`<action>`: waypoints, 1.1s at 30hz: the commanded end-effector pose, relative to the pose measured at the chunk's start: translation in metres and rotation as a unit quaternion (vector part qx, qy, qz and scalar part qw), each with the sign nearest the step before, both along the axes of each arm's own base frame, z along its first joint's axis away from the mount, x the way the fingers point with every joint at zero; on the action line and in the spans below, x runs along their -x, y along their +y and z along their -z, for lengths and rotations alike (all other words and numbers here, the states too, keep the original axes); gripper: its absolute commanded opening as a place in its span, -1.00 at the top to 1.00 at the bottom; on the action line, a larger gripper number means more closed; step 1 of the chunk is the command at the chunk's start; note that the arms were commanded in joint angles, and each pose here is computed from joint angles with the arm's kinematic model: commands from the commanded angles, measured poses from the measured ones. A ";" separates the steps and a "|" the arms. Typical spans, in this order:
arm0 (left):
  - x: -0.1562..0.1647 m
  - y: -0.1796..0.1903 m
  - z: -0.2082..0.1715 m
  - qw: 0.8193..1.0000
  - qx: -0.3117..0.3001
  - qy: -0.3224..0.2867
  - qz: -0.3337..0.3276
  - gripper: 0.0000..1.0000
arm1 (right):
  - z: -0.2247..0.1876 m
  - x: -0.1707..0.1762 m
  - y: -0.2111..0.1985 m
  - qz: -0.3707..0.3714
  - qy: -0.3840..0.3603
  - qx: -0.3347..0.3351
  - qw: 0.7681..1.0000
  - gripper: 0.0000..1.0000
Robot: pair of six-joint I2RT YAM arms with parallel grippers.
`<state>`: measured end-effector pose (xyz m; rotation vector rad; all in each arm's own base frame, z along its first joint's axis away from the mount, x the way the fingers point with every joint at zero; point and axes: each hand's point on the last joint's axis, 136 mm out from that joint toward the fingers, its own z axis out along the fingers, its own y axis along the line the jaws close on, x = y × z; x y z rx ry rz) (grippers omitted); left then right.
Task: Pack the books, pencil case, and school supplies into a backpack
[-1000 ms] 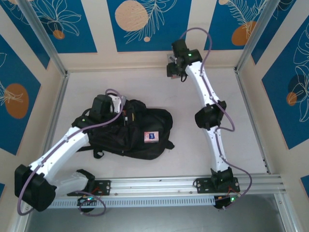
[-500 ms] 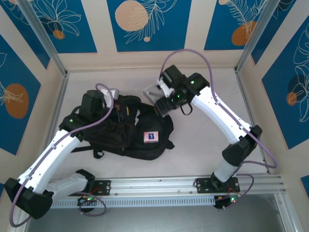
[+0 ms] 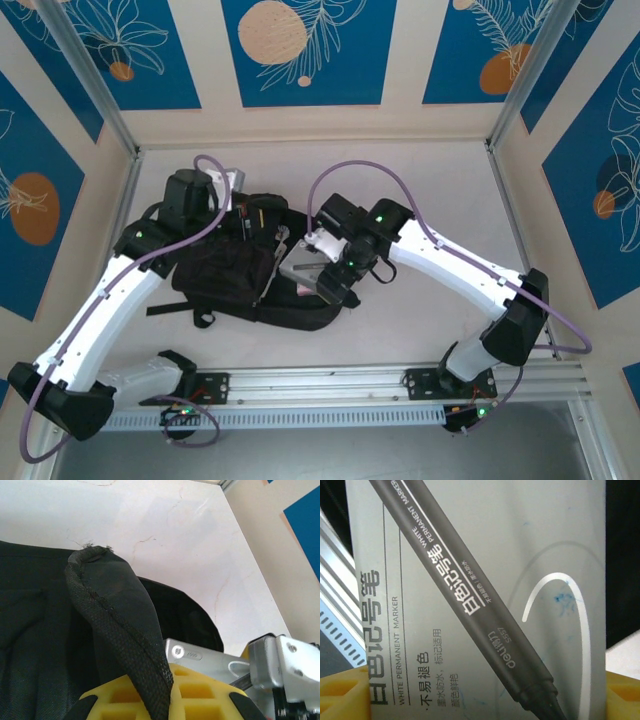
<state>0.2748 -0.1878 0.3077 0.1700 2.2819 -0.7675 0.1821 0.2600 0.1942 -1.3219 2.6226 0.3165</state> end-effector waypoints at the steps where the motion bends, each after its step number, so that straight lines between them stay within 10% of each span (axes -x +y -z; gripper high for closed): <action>1: 0.000 -0.006 -0.039 0.998 0.034 -0.044 0.023 1.00 | 0.002 -0.009 0.032 -0.029 -0.009 -0.041 0.999 -0.41; 12: 0.012 -0.007 -0.040 0.998 0.044 -0.033 0.036 1.00 | 0.042 -0.060 0.088 -0.062 -0.054 -0.039 0.996 -0.72; 14: 0.013 -0.008 -0.038 0.998 0.046 -0.030 0.038 1.00 | 0.052 -0.078 0.081 -0.039 -0.073 -0.016 0.996 -0.99; 28: 0.000 -0.032 -0.006 0.997 0.048 0.013 0.060 1.00 | -0.010 -0.065 -0.005 0.105 -0.168 -0.070 0.978 -1.00; 33: 0.000 -0.069 0.020 0.994 0.026 0.040 0.101 1.00 | -0.046 -0.049 -0.030 0.157 -0.215 -0.167 0.949 -0.41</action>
